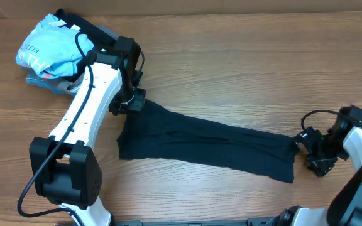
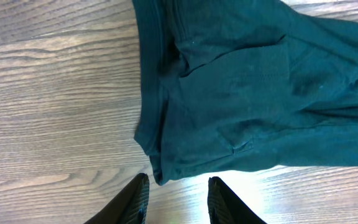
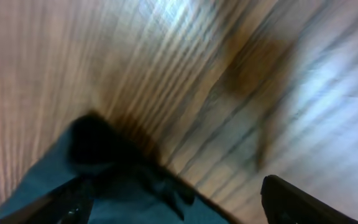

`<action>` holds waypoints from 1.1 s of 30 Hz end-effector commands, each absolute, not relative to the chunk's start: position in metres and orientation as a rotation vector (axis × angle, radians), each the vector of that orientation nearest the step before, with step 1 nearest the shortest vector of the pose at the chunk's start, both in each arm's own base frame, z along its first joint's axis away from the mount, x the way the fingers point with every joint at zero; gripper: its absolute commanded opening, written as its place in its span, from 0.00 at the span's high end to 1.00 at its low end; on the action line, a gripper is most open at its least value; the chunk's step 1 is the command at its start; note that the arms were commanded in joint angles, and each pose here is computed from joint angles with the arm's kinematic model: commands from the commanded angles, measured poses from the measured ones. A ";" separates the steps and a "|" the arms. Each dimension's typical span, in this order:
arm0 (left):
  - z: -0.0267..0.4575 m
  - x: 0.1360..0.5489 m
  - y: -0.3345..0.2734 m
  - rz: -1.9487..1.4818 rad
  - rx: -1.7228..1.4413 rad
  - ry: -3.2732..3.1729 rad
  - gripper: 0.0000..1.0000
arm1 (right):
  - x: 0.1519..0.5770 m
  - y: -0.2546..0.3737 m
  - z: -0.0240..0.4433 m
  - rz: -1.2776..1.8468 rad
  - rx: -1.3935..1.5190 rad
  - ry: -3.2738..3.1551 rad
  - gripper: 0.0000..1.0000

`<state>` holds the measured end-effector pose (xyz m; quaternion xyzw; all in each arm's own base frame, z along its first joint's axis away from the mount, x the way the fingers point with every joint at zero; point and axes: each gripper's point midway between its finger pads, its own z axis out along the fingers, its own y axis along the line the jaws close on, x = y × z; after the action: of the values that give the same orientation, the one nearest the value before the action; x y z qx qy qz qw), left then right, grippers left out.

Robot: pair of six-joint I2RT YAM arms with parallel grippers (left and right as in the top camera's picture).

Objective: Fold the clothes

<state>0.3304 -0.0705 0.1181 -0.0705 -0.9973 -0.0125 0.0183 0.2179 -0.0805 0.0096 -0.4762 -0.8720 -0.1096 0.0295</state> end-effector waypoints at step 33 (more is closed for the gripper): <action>0.121 0.340 -0.073 -0.007 -0.263 -3.149 0.62 | 0.259 -0.031 0.139 -0.561 -1.119 -3.140 0.96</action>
<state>0.3413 -0.0730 0.1177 -0.0743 -0.9972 -0.0089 -0.0040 0.2512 -0.0468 0.1349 -0.3447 -0.9177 -0.1598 -0.1163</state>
